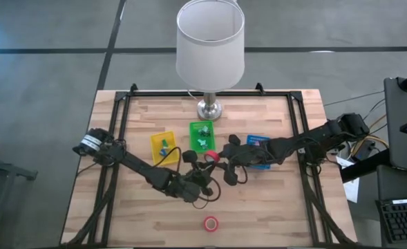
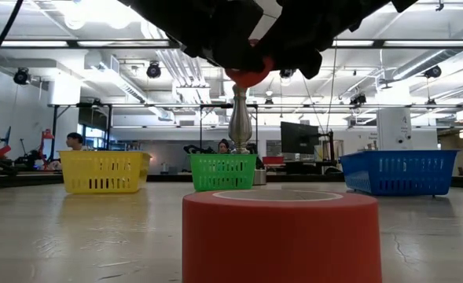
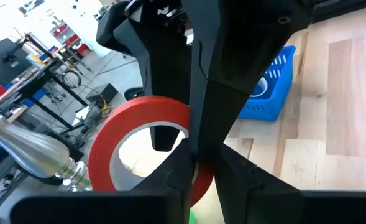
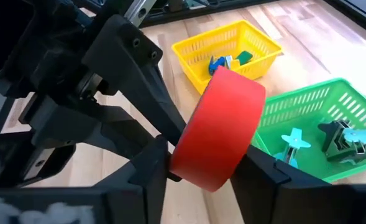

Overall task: Pick and place Stapler, Stapler remover, tape
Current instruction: Put the top orange tape into the blue bin

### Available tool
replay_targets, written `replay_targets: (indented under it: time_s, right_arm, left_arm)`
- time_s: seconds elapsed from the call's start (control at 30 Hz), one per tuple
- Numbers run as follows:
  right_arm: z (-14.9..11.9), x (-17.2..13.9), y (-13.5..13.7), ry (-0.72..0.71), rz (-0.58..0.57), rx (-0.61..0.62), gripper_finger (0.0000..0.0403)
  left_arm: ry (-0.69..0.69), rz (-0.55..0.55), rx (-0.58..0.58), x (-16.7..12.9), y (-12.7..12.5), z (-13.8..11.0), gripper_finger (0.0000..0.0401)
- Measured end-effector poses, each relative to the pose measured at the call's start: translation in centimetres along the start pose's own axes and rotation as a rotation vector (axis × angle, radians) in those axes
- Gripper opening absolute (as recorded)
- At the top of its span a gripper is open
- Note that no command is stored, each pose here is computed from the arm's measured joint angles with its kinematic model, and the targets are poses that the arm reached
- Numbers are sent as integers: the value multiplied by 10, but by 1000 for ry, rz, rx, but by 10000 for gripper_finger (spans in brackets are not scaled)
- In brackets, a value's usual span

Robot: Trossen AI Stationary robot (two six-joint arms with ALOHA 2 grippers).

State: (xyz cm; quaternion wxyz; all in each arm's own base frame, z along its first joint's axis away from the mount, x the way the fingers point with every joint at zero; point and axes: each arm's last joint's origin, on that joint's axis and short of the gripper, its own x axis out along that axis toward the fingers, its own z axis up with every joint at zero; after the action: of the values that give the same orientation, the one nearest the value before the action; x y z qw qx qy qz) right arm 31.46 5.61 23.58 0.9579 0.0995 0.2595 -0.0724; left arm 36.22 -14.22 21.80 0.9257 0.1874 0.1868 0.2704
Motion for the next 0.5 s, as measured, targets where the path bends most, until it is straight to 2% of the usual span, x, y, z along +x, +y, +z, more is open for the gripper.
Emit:
replay_targets:
  time_s: [0.2, 0.5]
  right_arm:
    - [0, 0, 0, 4, -1, -5, 119]
    - [-7, 0, -4, 69, -42, -27, 116]
  left_arm:
    - [15, -8, -32, 0, 0, -2, 68]
    - [21, -13, -26, 0, -1, -3, 80]
